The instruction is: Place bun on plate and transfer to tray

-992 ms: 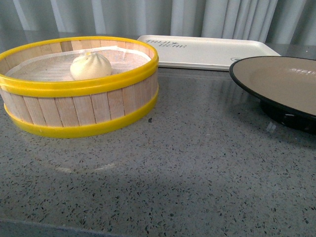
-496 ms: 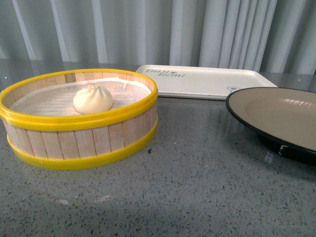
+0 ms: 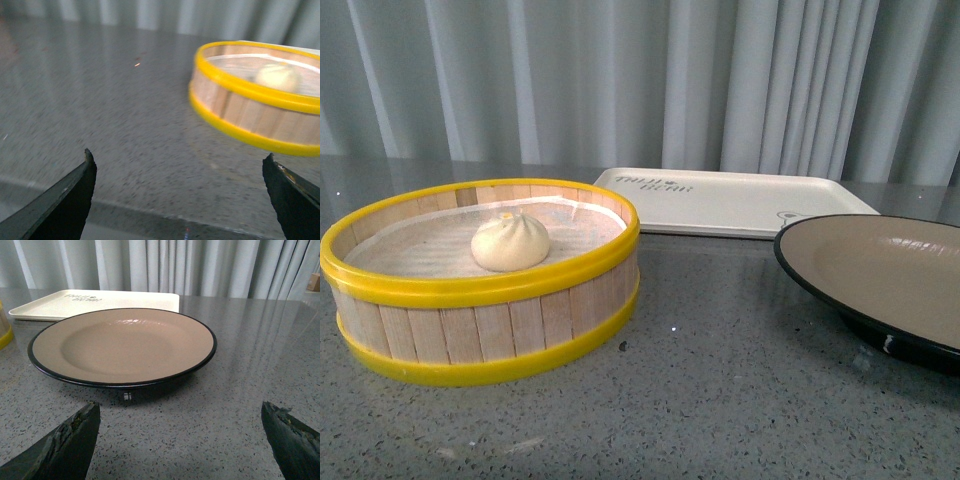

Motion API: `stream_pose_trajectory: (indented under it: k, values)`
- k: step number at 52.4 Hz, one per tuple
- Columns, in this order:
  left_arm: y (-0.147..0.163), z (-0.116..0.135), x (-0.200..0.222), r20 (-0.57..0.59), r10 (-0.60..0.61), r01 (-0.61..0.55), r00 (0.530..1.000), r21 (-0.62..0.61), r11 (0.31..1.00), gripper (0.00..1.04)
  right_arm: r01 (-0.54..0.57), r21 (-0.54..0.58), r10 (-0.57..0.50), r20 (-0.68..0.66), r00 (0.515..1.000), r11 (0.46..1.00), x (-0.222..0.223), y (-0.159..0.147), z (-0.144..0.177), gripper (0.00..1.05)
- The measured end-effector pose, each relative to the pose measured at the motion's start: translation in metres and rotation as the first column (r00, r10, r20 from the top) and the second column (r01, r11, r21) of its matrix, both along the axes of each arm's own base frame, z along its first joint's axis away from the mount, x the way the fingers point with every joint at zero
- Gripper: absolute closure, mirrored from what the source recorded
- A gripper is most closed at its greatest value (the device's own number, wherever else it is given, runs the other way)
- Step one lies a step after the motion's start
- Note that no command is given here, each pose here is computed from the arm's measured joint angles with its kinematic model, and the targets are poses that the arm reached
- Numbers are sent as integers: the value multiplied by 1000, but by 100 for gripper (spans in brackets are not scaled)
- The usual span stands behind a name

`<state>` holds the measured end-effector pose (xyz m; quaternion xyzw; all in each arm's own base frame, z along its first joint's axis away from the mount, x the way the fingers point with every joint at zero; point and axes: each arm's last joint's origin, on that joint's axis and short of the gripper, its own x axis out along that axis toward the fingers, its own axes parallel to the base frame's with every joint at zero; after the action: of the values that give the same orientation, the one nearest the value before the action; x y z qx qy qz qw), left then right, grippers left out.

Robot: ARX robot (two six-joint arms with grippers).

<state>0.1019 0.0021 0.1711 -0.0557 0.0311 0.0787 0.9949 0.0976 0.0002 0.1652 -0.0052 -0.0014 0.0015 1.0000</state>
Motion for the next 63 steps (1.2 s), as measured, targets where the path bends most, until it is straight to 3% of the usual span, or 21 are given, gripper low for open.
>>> stream_pose_trajectory:
  k: [9,20,29,40,47,57,63]
  values:
    - [11,28,34,77,-25,34,997,-119,992,7,0,0,0,0,1000,1000,0,0,0,8]
    - [26,69,83,214,-153,174,965,-80,982,7,0,0,0,0,1000,1000,0,0,0,8]
    - [33,95,125,221,-298,315,929,-41,948,7,0,0,0,0,1000,1000,0,0,0,8]
    - [33,131,181,75,-478,481,875,-36,876,7,0,0,0,0,1000,1000,0,0,0,8]
    - [18,151,206,-28,-608,603,793,-107,791,7,0,0,0,0,1000,1000,0,0,0,8]
    - [-11,159,218,-107,-680,668,725,-128,733,7,0,0,0,0,1000,1000,0,0,0,8]
    - [-29,152,223,-221,-701,681,678,-170,712,7,0,0,0,0,1000,1000,0,0,0,8]
